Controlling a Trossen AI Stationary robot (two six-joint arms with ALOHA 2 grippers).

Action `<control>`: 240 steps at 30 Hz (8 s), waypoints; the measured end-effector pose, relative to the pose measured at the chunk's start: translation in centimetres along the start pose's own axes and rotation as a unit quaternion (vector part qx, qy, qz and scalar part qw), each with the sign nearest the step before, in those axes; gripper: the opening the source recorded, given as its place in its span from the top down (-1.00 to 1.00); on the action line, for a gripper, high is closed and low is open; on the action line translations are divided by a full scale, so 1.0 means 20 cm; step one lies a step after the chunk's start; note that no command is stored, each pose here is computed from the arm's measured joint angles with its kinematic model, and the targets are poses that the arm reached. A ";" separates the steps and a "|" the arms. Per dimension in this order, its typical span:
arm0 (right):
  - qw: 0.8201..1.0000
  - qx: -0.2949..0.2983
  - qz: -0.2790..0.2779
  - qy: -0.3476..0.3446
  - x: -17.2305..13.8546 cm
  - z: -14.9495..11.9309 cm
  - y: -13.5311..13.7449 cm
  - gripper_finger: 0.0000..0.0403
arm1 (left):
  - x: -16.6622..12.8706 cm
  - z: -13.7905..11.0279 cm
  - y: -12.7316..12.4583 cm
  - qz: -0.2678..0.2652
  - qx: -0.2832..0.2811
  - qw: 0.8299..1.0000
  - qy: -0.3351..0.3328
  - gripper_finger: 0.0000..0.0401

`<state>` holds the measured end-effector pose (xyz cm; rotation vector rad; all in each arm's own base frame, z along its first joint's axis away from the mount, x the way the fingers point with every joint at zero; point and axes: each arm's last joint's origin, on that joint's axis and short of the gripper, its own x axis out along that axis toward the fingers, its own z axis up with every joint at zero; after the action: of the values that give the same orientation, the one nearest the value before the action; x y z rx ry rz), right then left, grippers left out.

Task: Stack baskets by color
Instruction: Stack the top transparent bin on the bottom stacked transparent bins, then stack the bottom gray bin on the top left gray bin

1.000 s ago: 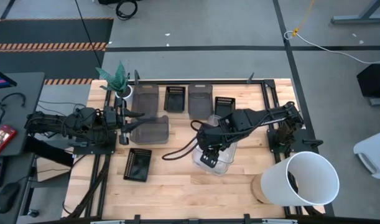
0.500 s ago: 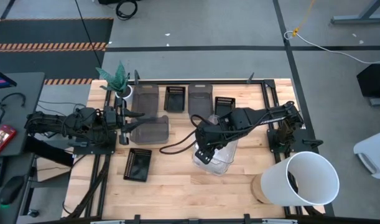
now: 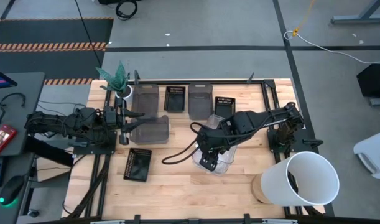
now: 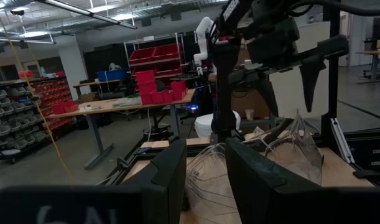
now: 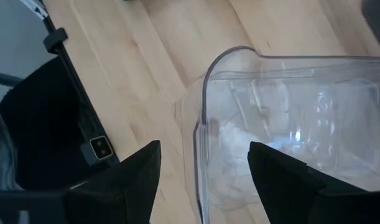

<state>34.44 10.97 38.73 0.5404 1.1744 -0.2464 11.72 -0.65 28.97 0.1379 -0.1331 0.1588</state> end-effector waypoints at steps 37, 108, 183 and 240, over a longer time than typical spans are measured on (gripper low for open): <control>0.993 0.011 0.005 0.117 0.29 -0.03 -0.07 0.04 | 0.00 0.00 0.00 0.000 0.000 1.000 0.000 0.41; 0.991 0.005 -0.071 0.112 0.15 -0.06 -0.09 0.96 | 0.00 -0.02 -0.01 -0.029 -0.150 0.988 0.023 0.41; 0.966 -0.177 -0.052 -0.183 0.09 -0.25 -0.17 -0.05 | 0.14 -0.26 -0.11 -0.062 -0.223 0.941 0.245 0.41; 0.884 -0.310 -0.108 -0.333 0.15 -0.42 -0.23 -0.04 | 0.80 -0.51 -0.03 0.162 -0.326 0.715 0.597 0.08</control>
<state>26.78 11.75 32.48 -0.2452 0.5725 -0.2050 28.76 2.68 21.19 -0.7240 1.1061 0.5152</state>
